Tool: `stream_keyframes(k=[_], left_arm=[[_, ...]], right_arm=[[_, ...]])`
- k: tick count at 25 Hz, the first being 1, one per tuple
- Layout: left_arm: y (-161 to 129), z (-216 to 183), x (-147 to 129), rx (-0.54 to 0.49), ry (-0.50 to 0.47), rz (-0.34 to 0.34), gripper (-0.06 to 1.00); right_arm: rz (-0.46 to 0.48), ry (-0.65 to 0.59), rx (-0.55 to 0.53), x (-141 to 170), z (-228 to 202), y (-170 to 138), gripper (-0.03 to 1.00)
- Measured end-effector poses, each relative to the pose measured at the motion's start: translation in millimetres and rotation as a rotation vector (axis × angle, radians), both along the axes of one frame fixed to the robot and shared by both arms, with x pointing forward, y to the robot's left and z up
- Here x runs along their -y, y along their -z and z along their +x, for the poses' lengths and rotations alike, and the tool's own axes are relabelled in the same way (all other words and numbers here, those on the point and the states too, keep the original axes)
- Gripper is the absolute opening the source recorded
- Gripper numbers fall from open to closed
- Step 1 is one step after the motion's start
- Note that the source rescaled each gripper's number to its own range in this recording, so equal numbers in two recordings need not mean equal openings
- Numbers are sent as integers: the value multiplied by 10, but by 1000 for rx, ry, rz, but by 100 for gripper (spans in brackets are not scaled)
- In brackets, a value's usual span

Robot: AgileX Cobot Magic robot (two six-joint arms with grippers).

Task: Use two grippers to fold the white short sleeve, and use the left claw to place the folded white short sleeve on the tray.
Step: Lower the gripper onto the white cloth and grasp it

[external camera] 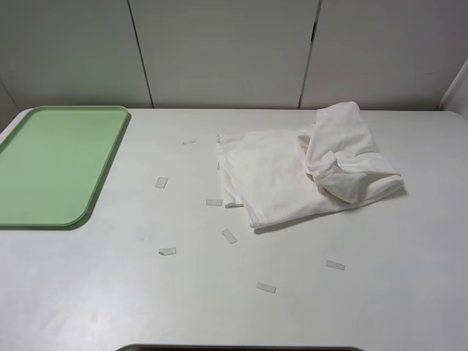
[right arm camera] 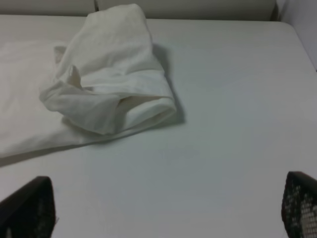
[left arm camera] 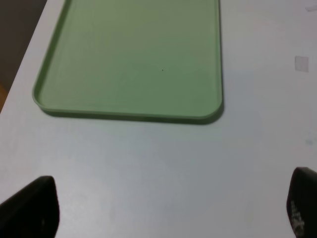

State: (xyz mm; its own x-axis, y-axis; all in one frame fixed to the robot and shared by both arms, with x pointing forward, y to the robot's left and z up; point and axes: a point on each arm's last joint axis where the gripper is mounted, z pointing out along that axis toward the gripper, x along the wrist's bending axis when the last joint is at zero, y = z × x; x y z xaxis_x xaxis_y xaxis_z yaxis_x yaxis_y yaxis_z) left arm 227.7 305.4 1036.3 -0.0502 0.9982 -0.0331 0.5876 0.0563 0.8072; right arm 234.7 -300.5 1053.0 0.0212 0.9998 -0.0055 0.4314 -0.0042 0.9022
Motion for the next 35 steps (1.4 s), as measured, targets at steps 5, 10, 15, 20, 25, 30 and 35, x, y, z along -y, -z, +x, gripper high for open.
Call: stream_keyframes(k=[5,10,15,20,25,30,35], left_arm=[[0,0,0,0,0,0,90],[0,0,0,0,0,0,90],[0,0,0,0,0,0,90],[0,0,0,0,0,0,90],[0,0,0,0,0,0,90],[0,0,0,0,0,0,90],[0,0,0,0,0,0,90]], right_arm=[[0,0,2,0,1,-2,100],[-1,1,2,1,1,-2,100],[-2,0,2,1,1,-2,100],[-2,0,2,1,1,-2,100],[-4,-1,3,1,1,-2,100],[-4,-1,7,1,3,-6,100],[-4,-1,10,1,4,-8,100]])
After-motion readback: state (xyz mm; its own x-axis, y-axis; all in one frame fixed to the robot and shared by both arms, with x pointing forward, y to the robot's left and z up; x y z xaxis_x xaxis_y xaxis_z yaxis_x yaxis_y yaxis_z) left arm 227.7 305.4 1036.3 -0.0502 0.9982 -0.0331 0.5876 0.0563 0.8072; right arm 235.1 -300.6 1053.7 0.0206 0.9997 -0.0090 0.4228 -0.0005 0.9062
